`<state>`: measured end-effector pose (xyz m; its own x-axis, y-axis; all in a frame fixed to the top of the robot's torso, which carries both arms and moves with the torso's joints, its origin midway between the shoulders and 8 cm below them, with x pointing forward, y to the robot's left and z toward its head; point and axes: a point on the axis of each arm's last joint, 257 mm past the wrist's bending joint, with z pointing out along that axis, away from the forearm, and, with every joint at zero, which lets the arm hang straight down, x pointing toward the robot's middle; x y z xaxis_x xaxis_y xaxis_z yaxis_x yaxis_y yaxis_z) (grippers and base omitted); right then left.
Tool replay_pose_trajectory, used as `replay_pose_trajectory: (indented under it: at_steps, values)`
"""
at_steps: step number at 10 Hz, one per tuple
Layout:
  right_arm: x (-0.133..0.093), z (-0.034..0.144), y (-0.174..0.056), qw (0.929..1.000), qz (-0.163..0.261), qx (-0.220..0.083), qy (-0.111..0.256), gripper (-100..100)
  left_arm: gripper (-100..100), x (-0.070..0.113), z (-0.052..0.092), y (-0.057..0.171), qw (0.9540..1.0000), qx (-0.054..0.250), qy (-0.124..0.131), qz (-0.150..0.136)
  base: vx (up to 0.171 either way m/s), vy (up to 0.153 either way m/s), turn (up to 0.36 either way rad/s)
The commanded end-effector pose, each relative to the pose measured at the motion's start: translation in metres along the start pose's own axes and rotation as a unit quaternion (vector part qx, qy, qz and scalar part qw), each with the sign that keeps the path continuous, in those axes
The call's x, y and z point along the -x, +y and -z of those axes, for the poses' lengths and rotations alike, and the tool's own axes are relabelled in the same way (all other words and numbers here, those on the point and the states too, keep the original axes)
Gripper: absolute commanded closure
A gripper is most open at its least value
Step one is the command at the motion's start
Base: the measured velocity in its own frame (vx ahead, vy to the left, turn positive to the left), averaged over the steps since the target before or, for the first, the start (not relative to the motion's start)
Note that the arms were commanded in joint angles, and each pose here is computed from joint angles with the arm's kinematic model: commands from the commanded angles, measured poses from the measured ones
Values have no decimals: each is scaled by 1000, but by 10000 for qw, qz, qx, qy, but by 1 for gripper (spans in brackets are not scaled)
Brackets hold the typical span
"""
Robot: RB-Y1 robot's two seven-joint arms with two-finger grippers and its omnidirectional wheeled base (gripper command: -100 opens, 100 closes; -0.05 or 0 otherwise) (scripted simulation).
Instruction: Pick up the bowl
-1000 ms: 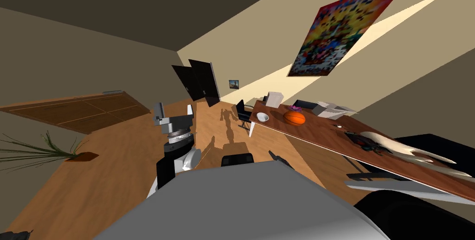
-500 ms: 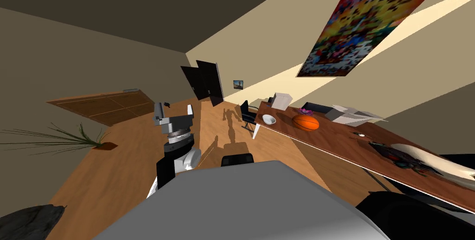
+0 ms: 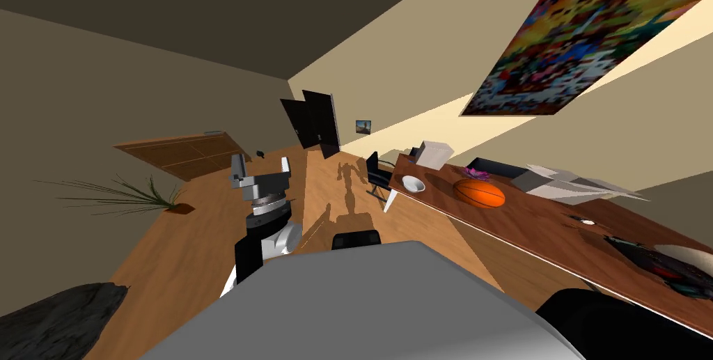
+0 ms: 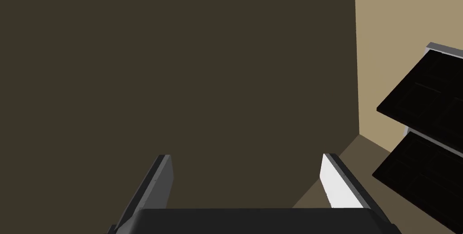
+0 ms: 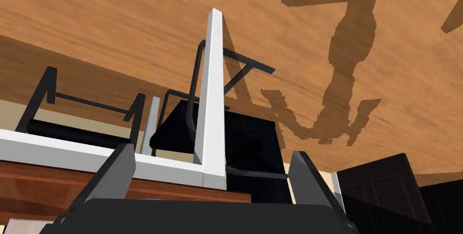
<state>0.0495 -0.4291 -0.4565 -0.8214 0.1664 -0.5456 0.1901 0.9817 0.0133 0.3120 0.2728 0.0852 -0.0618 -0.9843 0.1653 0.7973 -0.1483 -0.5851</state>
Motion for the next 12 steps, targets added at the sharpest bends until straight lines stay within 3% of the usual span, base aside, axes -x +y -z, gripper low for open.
replay_pose_trajectory:
  at_steps: [1, 2, 3, 4, 5, 6, 7, 10, 11, 12]
  values:
    - [-16, 6, -25, 9981, 509, -218, 270, -100, 0, 0, 0, 0, 10000, 0, 0, 0, 99, 29, 153]
    - [-28, 13, -46, 9939, 913, -382, 493, -100, 0, 0, 0, 0, 10000, 0, 0, 0, 140, 32, 273]
    - [-28, 13, -46, 9933, 974, -380, 489, -100, 0, 0, 0, 0, 10000, 0, 0, 0, 106, 11, 119]
    - [-37, 21, -65, 9861, 1419, -520, 685, -100, 0, 0, 0, 0, 10000, 0, 0, 0, 102, 16, 218]
    - [-37, 21, -65, 9861, 1419, -520, 685, -100, 0, 0, 0, 0, 10000, 0, 0, 0, 79, -4, 80]
    - [-44, 28, -83, 9768, 1854, -635, 862, -100, 0, 0, 0, 0, 10000, 0, 0, -1, 88, -18, 183]
    - [-44, 28, -83, 9768, 1854, -635, 862, -100, 0, 0, 0, 0, 10000, 0, 0, 0, 79, -25, 98]
    - [-55, 46, -127, 9414, 3003, -859, 1269, -100, 0, 0, 0, 0, 10000, 0, 0, -1, 124, -44, 251]
    - [-53, 46, -128, 9398, 3057, -854, 1266, -100, 0, 0, 0, 0, 10000, 1, 1, -1, 124, -66, 129]
    - [-54, 51, -140, 9258, 3413, -886, 1364, -100, 0, 0, 0, 0, 10000, 1, 0, -2, 103, -44, 140]
